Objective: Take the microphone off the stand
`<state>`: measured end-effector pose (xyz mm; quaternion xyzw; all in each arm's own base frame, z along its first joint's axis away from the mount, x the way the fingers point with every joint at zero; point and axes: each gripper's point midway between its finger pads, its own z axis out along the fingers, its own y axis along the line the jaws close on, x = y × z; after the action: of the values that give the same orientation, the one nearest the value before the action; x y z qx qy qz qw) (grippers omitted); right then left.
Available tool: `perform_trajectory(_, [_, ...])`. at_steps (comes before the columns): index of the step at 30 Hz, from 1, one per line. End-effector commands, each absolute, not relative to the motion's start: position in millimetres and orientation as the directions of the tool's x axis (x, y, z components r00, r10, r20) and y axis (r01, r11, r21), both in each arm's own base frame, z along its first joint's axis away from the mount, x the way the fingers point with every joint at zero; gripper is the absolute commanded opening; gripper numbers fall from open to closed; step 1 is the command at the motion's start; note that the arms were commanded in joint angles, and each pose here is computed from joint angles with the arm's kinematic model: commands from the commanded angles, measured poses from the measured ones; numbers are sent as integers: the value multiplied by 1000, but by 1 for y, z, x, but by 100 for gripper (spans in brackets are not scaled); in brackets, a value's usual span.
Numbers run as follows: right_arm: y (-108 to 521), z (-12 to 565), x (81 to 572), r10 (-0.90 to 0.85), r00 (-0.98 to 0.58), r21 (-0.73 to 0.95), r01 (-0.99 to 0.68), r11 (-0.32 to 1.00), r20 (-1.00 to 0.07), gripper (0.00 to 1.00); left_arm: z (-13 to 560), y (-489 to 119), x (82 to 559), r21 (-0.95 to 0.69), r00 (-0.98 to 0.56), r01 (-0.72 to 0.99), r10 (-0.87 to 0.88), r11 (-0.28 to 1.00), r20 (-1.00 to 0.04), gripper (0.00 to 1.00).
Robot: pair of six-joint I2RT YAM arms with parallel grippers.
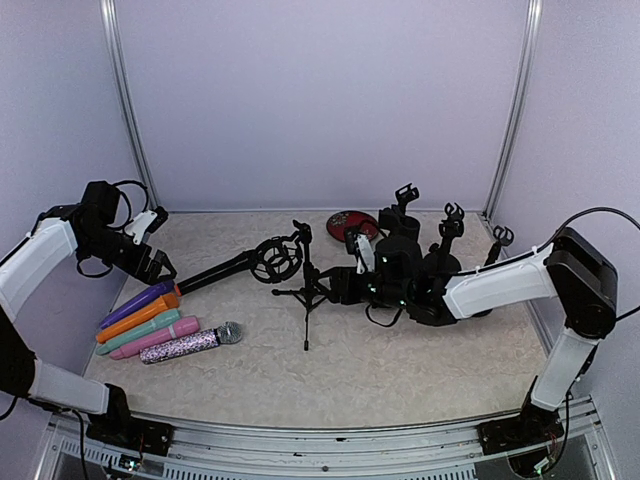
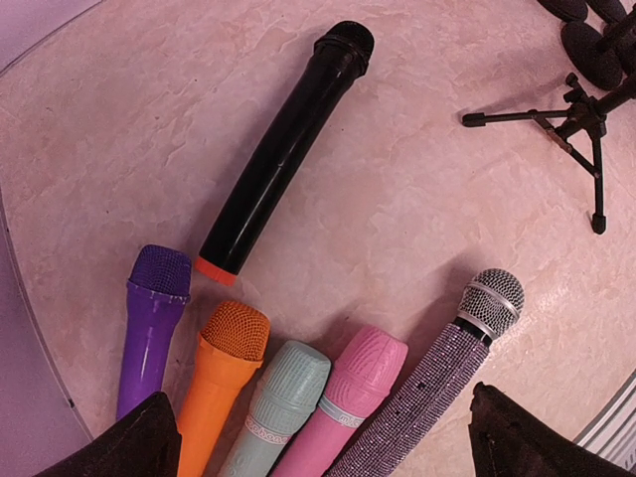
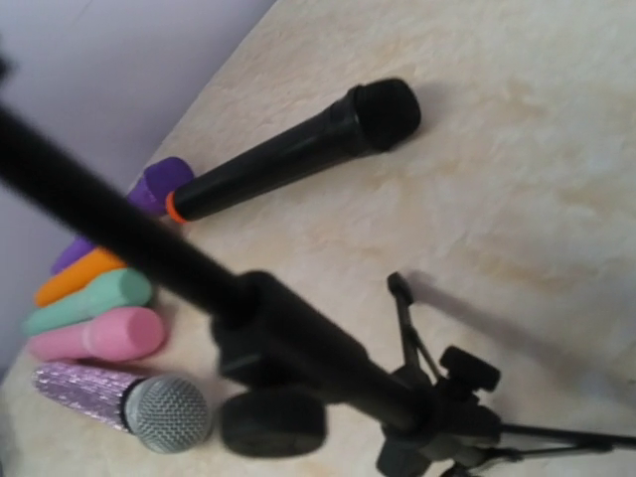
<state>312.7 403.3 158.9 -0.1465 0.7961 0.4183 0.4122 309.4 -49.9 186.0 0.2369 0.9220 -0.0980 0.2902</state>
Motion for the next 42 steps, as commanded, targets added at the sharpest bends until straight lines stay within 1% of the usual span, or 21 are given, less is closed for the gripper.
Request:
perform_trajectory(1, [412, 170, 319, 180, -676, 659, -564, 499, -715, 55, 194, -50, 307, -35, -704, 499, 381, 866, -599, 99])
perform_trajectory(5, [414, 169, 322, 200, -692, 690, -558, 462, -694, 51, 193, -50, 306, -36, -706, 500, 383, 865, -596, 99])
perform_trajectory(15, [422, 173, 330, 202, -696, 699, -566, 437, -689, 46, 192, -48, 305, -28, -705, 499, 387, 866, -595, 99])
perform_trajectory(18, [424, 175, 332, 201, -691, 695, -572, 436, -694, 41, 191, -49, 305, -28, -705, 500, 389, 865, -593, 99])
perform_trajectory(24, [425, 174, 334, 191, -686, 685, -577, 445, -702, 20, 190, -48, 304, -24, -705, 500, 392, 865, -591, 99])
perform_trajectory(28, [424, 173, 333, 185, -684, 680, -579, 451, -705, 10, 191, -48, 304, -20, -702, 503, 395, 864, -592, 99])
perform_trajectory(32, [424, 169, 333, 172, -685, 672, -579, 462, -708, 8, 191, -48, 304, -16, -701, 504, 398, 863, -592, 99])
perform_trajectory(36, [421, 166, 335, 163, -670, 647, -579, 496, -724, 0, 193, -48, 304, -18, -698, 504, 396, 863, -596, 99])
perform_trajectory(38, [420, 163, 335, 144, -649, 612, -586, 531, -747, 0, 191, -49, 304, -26, -701, 506, 394, 862, -595, 99])
perform_trajectory(42, [417, 160, 334, 73, -571, 484, -615, 622, -818, 0, 188, -49, 302, -30, -706, 508, 396, 861, -588, 99])
